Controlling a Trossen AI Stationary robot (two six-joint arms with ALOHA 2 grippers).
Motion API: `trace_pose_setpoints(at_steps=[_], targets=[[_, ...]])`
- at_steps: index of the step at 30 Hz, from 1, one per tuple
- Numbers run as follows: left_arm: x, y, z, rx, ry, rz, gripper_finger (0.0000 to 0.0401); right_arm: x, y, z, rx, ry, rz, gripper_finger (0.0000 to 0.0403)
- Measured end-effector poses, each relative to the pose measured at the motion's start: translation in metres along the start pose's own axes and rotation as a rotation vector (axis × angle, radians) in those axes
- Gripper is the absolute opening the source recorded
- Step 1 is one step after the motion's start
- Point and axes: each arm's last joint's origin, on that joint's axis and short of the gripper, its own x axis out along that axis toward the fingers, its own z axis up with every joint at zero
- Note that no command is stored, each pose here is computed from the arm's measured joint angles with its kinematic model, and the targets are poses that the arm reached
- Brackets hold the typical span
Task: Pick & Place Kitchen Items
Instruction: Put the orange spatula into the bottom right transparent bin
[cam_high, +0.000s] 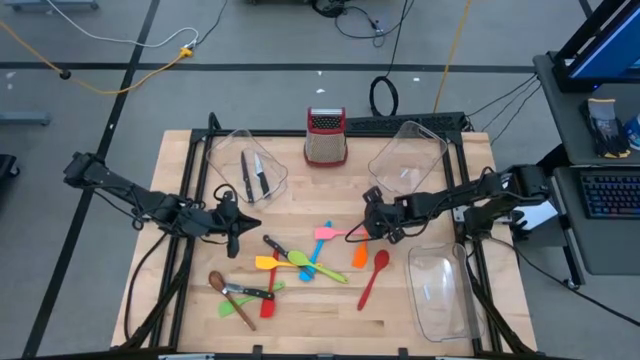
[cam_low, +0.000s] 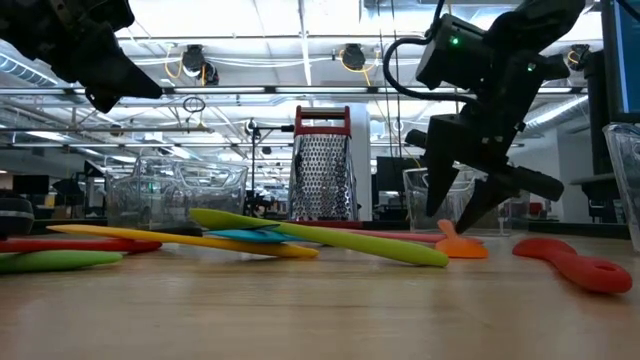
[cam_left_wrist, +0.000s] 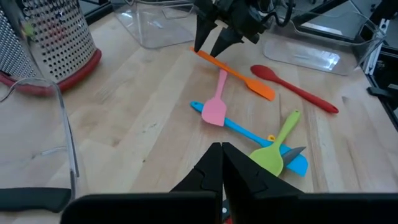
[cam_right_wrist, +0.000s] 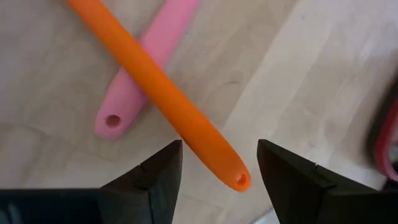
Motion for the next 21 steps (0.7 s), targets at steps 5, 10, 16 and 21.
trace_pose_setpoints(at_steps=[5, 10, 16, 21], targets=[[0.000, 0.000, 0.000, -0.001, -0.001, 0.000, 0.0020, 0.001, 0.000, 0.000, -0.003, -0.003, 0.004, 0.0203], [0.000, 0.000, 0.000, -0.005, -0.002, 0.000, 0.0007, 0.004, 0.001, 0.000, -0.006, 0.003, 0.008, 0.0203], [0.000, 0.000, 0.000, -0.005, -0.002, 0.000, 0.0013, 0.015, 0.000, -0.001, -0.014, 0.024, 0.018, 0.0203], [0.000, 0.000, 0.000, -0.001, -0.004, 0.007, 0.0022, 0.019, 0.000, 0.000, -0.016, 0.024, 0.014, 0.0186]])
